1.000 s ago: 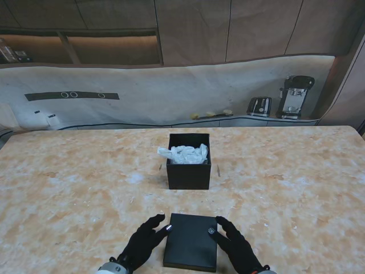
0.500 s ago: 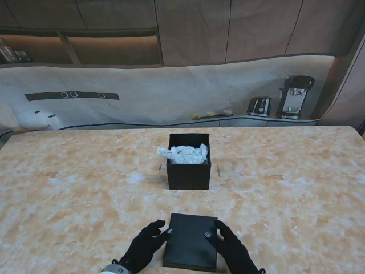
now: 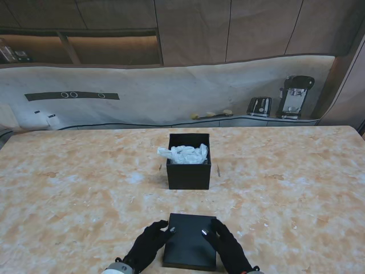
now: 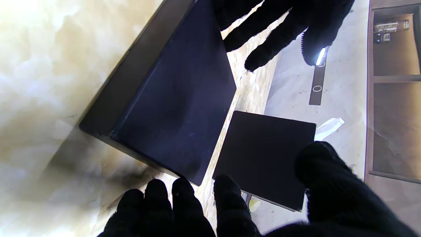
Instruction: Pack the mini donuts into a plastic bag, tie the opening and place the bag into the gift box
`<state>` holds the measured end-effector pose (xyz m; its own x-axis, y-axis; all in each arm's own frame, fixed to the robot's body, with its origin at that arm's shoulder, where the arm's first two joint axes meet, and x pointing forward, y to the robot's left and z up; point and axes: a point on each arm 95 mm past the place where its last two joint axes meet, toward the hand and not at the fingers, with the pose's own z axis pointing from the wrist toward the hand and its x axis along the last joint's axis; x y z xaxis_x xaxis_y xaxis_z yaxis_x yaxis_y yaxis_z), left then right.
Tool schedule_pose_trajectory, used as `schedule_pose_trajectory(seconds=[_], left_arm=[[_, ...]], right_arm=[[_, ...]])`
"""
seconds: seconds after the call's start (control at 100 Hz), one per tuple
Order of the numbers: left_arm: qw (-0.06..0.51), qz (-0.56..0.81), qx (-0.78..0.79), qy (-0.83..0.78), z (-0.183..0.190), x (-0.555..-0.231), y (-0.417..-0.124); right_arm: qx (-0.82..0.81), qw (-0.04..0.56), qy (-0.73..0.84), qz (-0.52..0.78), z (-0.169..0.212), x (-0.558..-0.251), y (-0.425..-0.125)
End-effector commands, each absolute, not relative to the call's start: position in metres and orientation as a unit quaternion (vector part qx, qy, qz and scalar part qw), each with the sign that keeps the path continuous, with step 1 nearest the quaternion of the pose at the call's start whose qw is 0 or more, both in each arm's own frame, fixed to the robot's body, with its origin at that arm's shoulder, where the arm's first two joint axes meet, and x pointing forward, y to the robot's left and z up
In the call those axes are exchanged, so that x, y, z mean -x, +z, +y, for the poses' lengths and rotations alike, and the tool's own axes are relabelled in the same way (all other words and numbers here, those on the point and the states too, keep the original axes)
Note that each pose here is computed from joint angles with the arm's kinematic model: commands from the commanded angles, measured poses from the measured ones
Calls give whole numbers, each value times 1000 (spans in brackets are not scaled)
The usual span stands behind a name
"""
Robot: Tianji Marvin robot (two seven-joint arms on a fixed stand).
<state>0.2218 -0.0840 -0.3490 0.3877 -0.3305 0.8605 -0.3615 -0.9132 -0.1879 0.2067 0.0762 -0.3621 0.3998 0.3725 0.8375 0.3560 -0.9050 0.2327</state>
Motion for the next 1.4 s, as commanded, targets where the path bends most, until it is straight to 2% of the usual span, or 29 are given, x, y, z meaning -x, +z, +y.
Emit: schedule_pose_trajectory(seconds=[0.0,0.54,1.39], left_arm=[[31,-205,-839,503,-90,-218,-351],[80,-158,-841,511,-96,-220,-347],[62,-148,-820,550,-91,-221,-324]], right_arm=[[-844,-4,492,212,83,-202,-367],[-851,-27,502,150,95,-205,-360],[-833,-60,533,135,101,-200,-331]])
